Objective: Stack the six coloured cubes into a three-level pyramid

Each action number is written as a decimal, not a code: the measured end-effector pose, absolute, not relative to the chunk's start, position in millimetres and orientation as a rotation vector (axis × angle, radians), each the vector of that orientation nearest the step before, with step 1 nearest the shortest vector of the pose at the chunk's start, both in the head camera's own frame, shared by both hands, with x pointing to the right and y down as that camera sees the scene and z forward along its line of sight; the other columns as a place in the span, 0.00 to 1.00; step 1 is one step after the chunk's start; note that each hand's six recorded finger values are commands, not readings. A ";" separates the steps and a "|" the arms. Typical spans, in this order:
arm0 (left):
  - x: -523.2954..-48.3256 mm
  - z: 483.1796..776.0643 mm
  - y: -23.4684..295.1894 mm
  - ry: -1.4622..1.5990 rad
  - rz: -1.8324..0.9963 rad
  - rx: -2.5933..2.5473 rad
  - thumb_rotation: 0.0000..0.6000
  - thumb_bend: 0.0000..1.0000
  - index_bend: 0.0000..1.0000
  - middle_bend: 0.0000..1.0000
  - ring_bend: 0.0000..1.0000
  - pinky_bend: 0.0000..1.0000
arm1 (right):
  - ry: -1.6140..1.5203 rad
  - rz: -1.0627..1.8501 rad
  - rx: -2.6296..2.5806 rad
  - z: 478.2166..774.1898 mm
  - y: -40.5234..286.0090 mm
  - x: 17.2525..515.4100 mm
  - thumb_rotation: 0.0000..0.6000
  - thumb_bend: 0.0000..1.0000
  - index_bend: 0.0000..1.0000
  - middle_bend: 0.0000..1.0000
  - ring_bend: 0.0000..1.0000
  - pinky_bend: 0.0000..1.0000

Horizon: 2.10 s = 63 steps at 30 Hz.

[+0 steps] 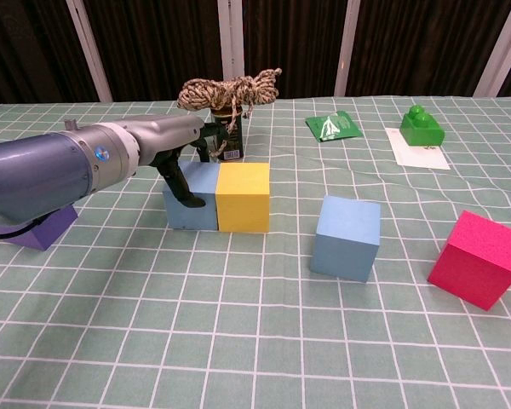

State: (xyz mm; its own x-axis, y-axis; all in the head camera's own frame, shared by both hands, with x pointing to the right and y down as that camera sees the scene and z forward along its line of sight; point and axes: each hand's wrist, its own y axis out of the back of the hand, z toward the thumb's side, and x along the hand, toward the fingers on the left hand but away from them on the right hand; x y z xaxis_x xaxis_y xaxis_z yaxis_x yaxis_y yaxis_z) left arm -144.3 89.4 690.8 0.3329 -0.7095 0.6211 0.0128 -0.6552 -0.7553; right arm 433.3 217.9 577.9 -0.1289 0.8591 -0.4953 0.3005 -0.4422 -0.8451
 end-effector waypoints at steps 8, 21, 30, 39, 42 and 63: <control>-146.1 690.5 91.0 0.600 -1.381 -1.925 1.00 0.36 0.10 0.33 0.03 0.03 | -1.292 1.601 -1.684 577.5 218.1 433.0 1.00 0.16 0.00 0.00 0.00 0.00; -145.8 690.7 91.1 0.601 -1.382 -1.926 1.00 0.36 0.10 0.33 0.03 0.03 | -1.290 1.603 -1.685 577.9 217.9 433.3 1.00 0.16 0.00 0.00 0.00 0.00; -146.2 691.8 91.8 0.592 -1.391 -1.926 1.00 0.26 0.06 0.20 0.02 0.03 | -1.289 1.602 -1.685 578.0 217.9 433.1 1.00 0.16 0.00 0.00 0.00 0.00; -147.7 688.8 90.2 0.597 -1.392 -1.923 1.00 0.21 0.03 0.08 0.00 0.01 | -1.287 1.602 -1.686 577.8 218.2 432.5 1.00 0.16 0.00 0.00 0.00 0.00; -148.6 687.4 90.2 0.600 -1.393 -1.926 1.00 0.21 0.03 0.08 0.00 0.01 | -1.286 1.603 -1.686 578.1 218.2 432.6 1.00 0.16 0.00 0.00 0.00 0.00; -185.6 658.9 101.4 0.629 -1.428 -1.919 1.00 0.21 0.03 0.23 0.00 0.01 | -1.281 1.602 -1.689 577.7 219.0 431.7 1.00 0.16 0.00 0.00 0.00 0.00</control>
State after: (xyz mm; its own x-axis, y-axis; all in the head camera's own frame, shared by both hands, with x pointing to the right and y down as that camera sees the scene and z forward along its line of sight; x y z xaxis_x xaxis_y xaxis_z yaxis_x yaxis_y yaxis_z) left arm -185.6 101.4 658.9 0.2899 -0.7098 0.6419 0.0056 -0.6695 -0.7428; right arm 431.7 219.0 577.7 -0.1233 0.8587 -0.4975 0.2970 -0.4464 -0.8441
